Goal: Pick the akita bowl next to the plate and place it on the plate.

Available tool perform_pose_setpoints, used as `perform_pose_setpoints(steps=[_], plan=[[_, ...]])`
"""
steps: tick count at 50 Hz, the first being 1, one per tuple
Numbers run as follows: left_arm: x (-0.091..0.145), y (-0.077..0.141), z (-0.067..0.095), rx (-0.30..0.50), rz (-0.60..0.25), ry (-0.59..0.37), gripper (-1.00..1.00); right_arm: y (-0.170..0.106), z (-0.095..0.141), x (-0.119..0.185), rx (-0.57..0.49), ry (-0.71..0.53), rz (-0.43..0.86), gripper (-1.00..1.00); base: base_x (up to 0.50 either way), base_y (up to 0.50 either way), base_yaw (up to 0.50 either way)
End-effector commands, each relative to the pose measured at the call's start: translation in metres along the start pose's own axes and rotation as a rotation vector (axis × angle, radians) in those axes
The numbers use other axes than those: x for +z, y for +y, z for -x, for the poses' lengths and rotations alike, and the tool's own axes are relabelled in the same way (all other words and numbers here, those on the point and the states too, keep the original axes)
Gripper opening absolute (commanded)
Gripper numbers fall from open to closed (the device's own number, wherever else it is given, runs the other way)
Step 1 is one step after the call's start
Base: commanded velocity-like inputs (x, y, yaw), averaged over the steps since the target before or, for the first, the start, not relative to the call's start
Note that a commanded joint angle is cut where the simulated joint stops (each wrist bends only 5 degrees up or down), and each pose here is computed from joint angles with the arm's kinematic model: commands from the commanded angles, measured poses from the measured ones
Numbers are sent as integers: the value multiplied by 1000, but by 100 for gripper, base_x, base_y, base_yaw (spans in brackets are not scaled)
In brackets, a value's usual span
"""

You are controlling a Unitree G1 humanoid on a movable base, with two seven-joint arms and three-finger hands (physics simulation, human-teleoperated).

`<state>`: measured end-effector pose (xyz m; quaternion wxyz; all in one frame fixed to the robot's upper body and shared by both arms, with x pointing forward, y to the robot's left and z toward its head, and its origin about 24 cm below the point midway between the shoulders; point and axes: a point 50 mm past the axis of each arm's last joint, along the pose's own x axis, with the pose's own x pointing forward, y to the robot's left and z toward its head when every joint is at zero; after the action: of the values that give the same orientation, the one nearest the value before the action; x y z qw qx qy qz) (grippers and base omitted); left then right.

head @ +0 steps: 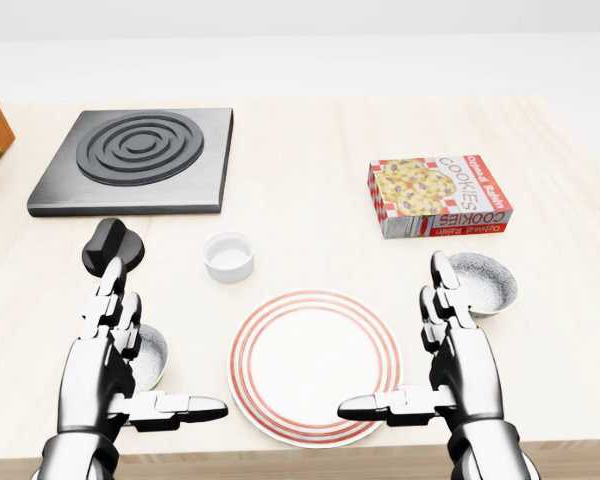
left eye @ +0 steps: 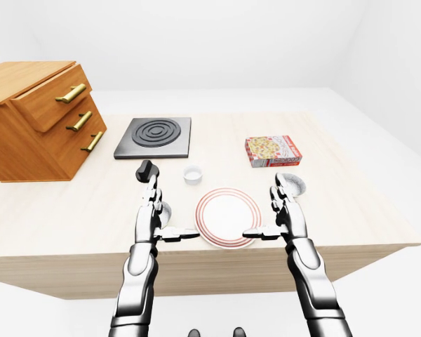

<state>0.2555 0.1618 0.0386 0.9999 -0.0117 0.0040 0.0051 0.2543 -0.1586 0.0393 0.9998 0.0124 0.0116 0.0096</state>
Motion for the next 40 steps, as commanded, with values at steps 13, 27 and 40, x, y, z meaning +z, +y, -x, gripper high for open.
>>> perform_pose_setpoints(steps=[13,27,40], plan=[[0,0,0,2,7,5,100,2,2,1,19,-12,6,100,23,0,0],[-1,1,0,3,6,3,100,3,2,3,20,-13,5,100,27,0,0],[1,1,1,5,10,1,100,2,4,4,18,-21,3,100,12,0,0]])
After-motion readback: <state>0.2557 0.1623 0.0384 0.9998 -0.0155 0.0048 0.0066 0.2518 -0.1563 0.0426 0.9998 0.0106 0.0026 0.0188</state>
